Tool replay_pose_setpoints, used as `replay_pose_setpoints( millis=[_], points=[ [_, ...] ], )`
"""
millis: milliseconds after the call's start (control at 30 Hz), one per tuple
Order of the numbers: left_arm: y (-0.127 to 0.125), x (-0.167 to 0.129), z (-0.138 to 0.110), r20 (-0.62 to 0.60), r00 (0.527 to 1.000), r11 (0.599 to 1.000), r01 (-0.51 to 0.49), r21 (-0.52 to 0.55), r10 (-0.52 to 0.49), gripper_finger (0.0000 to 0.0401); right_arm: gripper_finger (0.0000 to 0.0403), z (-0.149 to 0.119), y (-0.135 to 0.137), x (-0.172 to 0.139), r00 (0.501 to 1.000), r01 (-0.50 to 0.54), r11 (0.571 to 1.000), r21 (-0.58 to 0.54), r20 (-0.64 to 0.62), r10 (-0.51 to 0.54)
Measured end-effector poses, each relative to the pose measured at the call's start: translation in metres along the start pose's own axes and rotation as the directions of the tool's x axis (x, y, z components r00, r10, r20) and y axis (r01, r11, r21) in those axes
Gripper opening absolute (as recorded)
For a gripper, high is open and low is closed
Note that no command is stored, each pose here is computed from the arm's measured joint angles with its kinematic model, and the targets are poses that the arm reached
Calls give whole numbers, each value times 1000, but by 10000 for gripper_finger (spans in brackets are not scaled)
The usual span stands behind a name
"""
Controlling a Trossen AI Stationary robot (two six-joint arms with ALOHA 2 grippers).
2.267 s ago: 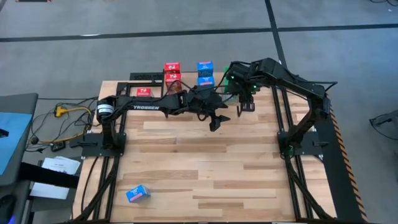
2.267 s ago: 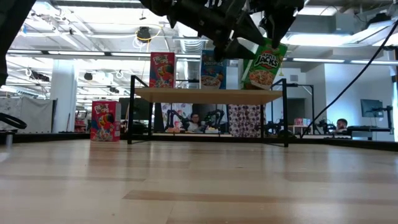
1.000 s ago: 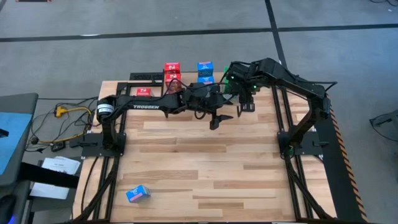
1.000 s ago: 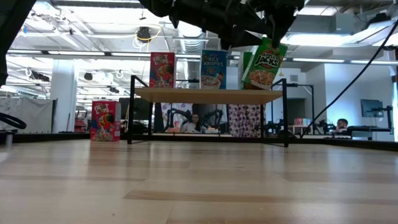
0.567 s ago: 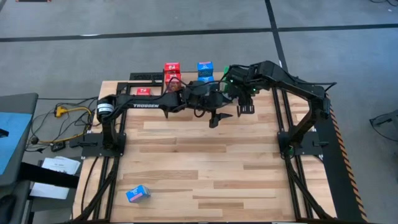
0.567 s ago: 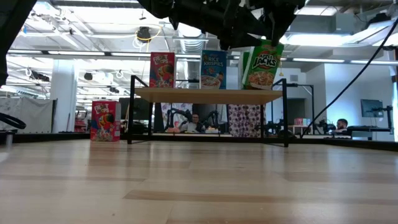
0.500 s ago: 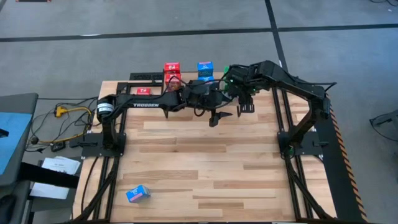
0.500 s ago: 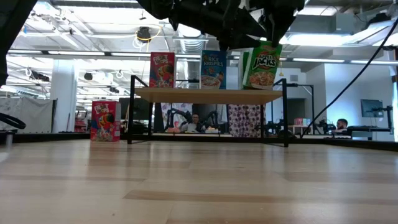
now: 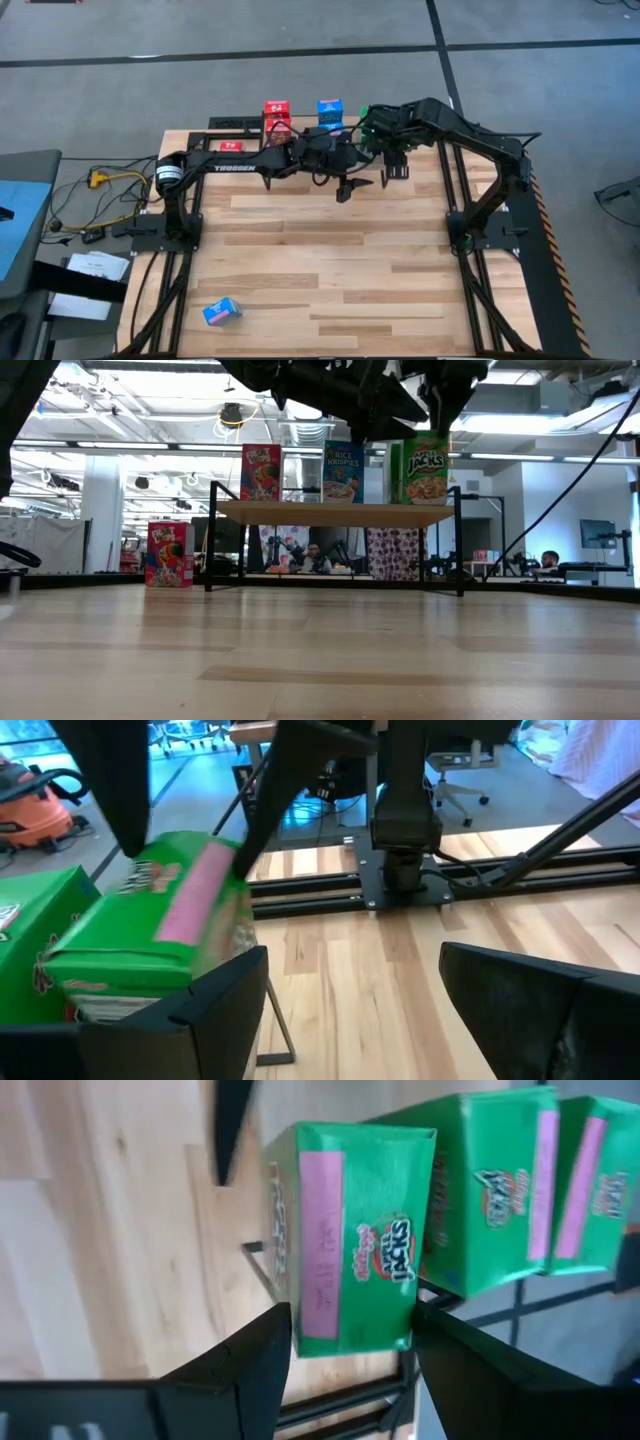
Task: Stack cereal on shelf
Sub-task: Put the green cereal box on the shelf aligned with the other green cereal box
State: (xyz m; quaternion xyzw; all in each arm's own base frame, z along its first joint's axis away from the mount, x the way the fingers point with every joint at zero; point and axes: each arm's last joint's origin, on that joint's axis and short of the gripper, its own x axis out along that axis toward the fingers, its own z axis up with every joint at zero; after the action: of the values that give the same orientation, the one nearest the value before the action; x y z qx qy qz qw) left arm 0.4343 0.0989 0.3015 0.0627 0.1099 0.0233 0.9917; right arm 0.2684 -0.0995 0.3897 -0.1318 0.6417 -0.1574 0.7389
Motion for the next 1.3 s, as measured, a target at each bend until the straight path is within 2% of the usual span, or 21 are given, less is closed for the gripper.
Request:
replay_pose_setpoints(
  millis=[533, 667, 1033, 1300],
  points=[
    [0, 0, 0, 2, 1000, 1000, 8, -2, -8, 286, 235, 0, -7, 2, 999, 32, 999, 17, 8, -32],
    [0, 0, 0, 2, 1000, 1000, 8, -14, -8, 286, 235, 0, -6, 1, 997, 80, 997, 11, -8, -80],
    [0, 0, 0, 2, 1000, 1000, 8, -17, -8, 286, 235, -6, -12, -19, 996, 90, 995, 30, 14, -91],
    [0, 0, 1, 2, 1000, 1000, 8, -20, -8, 286, 235, -10, -16, -32, 993, 95, 991, 100, 59, -101]
  ],
)
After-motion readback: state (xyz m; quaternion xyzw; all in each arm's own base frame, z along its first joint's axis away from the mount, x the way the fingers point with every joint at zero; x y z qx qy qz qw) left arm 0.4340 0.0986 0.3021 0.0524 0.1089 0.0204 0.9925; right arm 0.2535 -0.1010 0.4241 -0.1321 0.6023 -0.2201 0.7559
